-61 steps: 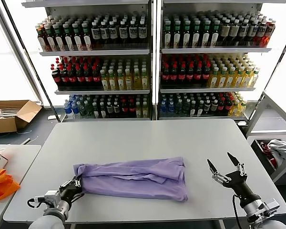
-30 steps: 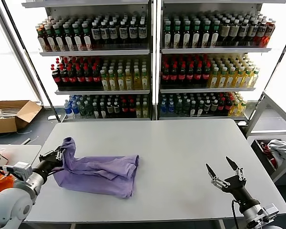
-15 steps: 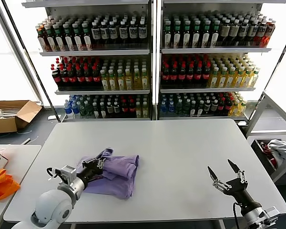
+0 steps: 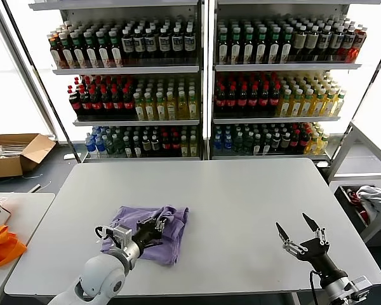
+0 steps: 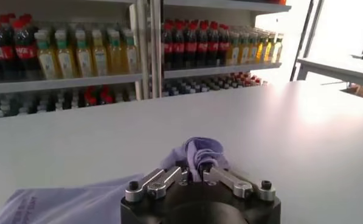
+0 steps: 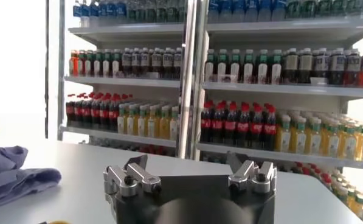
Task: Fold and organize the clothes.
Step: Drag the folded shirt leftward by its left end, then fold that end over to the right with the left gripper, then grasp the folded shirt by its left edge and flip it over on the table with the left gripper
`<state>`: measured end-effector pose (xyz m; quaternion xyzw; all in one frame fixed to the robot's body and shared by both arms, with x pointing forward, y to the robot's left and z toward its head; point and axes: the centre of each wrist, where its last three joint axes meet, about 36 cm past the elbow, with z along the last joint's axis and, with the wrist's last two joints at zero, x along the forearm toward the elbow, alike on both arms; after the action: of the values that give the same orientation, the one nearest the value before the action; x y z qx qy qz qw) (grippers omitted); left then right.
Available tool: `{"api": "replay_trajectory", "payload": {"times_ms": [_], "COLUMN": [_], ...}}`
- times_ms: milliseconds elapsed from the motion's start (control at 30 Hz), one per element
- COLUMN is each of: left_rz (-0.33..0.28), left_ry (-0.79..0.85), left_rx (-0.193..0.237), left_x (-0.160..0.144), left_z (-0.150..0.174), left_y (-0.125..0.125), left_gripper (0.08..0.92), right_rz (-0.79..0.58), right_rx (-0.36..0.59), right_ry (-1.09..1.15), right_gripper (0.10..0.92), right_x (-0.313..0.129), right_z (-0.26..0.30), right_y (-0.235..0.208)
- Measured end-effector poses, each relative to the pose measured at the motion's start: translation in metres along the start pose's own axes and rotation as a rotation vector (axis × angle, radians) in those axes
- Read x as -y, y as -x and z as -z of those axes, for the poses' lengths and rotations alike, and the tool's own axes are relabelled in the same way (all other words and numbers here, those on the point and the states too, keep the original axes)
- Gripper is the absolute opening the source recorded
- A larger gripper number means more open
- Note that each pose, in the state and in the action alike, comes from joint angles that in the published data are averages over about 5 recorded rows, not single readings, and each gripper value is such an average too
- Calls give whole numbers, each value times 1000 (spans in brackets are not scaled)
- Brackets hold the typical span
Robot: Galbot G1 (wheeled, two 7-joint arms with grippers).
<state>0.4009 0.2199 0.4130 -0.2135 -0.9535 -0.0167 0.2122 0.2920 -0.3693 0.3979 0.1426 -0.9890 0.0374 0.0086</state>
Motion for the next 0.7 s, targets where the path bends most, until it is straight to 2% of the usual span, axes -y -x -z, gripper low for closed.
{"api": "replay_trajectory", "payload": {"times_ms": [200, 433, 567, 700], "left_rz": [-21, -36, 11, 97], "left_ry": [-10, -52, -56, -60], "left_rx": [13, 83, 111, 106], "left_x": [3, -7, -28, -57], "left_z": [3, 27, 40, 46], "left_y": [-7, -32, -47, -59], "left_gripper": [420, 620, 732, 811], "right_rz": [5, 19, 27, 32], "right_rx": [2, 7, 7, 7], "right_ry": [7, 10, 9, 10], "right_gripper": [823, 823, 823, 823], "right_x": [-3, -8, -11, -13], "right_z": [-2, -1, -1, -1], "right_y": [3, 10, 11, 11]}}
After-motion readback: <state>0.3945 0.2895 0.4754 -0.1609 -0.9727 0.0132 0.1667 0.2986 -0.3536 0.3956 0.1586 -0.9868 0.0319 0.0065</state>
